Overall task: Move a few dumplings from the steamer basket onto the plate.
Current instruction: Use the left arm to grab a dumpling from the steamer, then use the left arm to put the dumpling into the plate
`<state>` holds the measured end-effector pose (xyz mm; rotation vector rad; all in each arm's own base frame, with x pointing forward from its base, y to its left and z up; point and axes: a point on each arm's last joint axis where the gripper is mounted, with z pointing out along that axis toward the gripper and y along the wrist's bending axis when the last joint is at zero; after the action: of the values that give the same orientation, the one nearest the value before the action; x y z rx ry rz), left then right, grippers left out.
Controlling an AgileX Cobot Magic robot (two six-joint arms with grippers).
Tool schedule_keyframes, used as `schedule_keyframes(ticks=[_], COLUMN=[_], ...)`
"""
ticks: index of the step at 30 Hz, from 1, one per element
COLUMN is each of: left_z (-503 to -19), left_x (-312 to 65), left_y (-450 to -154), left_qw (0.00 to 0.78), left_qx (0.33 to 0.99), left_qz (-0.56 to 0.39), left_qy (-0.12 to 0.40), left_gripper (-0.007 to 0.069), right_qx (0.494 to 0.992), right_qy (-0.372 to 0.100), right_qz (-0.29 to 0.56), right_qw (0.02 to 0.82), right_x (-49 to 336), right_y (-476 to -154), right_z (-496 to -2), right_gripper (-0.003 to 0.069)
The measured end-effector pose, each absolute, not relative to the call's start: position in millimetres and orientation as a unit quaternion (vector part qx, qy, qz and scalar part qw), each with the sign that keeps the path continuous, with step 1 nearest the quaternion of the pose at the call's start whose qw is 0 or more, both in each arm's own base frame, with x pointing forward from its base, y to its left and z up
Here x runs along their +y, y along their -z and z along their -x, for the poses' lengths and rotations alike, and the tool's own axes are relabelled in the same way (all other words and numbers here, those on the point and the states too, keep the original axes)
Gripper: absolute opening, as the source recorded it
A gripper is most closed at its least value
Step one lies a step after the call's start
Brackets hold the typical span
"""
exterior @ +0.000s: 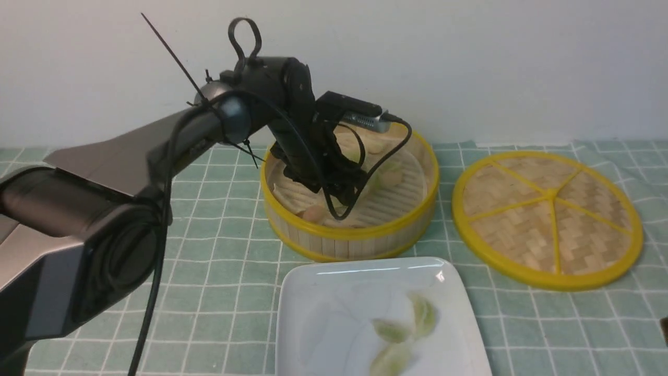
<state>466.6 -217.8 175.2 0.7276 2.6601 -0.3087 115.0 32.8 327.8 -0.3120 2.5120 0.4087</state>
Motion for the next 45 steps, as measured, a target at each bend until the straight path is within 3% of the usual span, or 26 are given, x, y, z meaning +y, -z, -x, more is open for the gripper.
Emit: schedule_keyframes(ticks=[2,4,5,10,13,16,19,20,26,31,35,36,39,45], left_z=[-467.0,-466.9,-466.7,-461.8,-454.5,-437.7,-426.6,-415.5,-377.2,-336.8,-291.1,-289.7,-278.0,-285.8], left_x=[-218.1,-218.1,-217.9,-214.9,-211.0,-203.6,-199.2,-194.7,-184.1,-184.0,-205.0,-206.5,-230.6,-245.3], left_y=[-175.6,-176.0,-175.8,-186.6,-215.5,-266.4,-289.4,-311.1,-355.1,-332.8,-271.2,-268.2,-221.0,-185.7], left_qw=[0.184,0.183,0.182,0.170,0.180,0.200,0.202,0.208,0.229,0.162,0.065,0.063,0.048,0.048], left_qx=[0.942,0.942,0.942,0.943,0.940,0.935,0.933,0.931,0.922,0.930,0.921,0.920,0.910,0.912], left_qz=[-0.257,-0.259,-0.259,-0.267,-0.272,-0.277,-0.281,-0.284,-0.287,-0.300,-0.362,-0.365,-0.394,-0.390], left_qy=[0.111,0.109,0.107,0.100,0.096,0.100,0.101,0.102,0.120,0.135,0.129,0.129,0.121,0.117], left_gripper=[0.0361,0.0220,0.0211,0.0218,0.0218,0.0218,0.0218,0.0218,0.0218,0.0218,0.0218,0.0218,0.0218,0.0222], right_qx=[0.939,0.938,0.938,0.938,0.938,0.938,0.938,0.938,0.938,0.938,0.936,0.936,0.935,0.934], right_qy=[-0.153,-0.157,-0.158,-0.160,-0.160,-0.160,-0.160,-0.160,-0.162,-0.162,-0.161,-0.161,-0.159,-0.157], right_qz=[0.117,0.116,0.116,0.115,0.115,0.115,0.115,0.115,0.115,0.115,0.114,0.114,0.117,0.121], right_qw=[0.285,0.285,0.285,0.285,0.285,0.285,0.285,0.285,0.286,0.286,0.291,0.291,0.296,0.297], right_x=[32.8,33.4,33.6,33.9,33.9,33.9,33.9,33.9,34.2,34.2,34.0,34.0,33.9,33.9], right_y=[-327.8,-328.1,-328.2,-328.3,-328.3,-328.3,-328.3,-328.3,-328.4,-328.5,-328.9,-329.0,-329.3,-329.4], right_z=[-115.0,-114.9,-114.9,-114.9,-114.9,-114.9,-114.9,-114.9,-114.9,-115.0,-115.8,-115.9,-116.4,-116.7], right_gripper=[-0.0013,-0.0013,-0.0013,-0.0013,-0.0013,-0.0013,-0.0013,-0.0013,-0.0013,-0.0013,-0.0013,-0.0013,-0.0013,-0.0013])
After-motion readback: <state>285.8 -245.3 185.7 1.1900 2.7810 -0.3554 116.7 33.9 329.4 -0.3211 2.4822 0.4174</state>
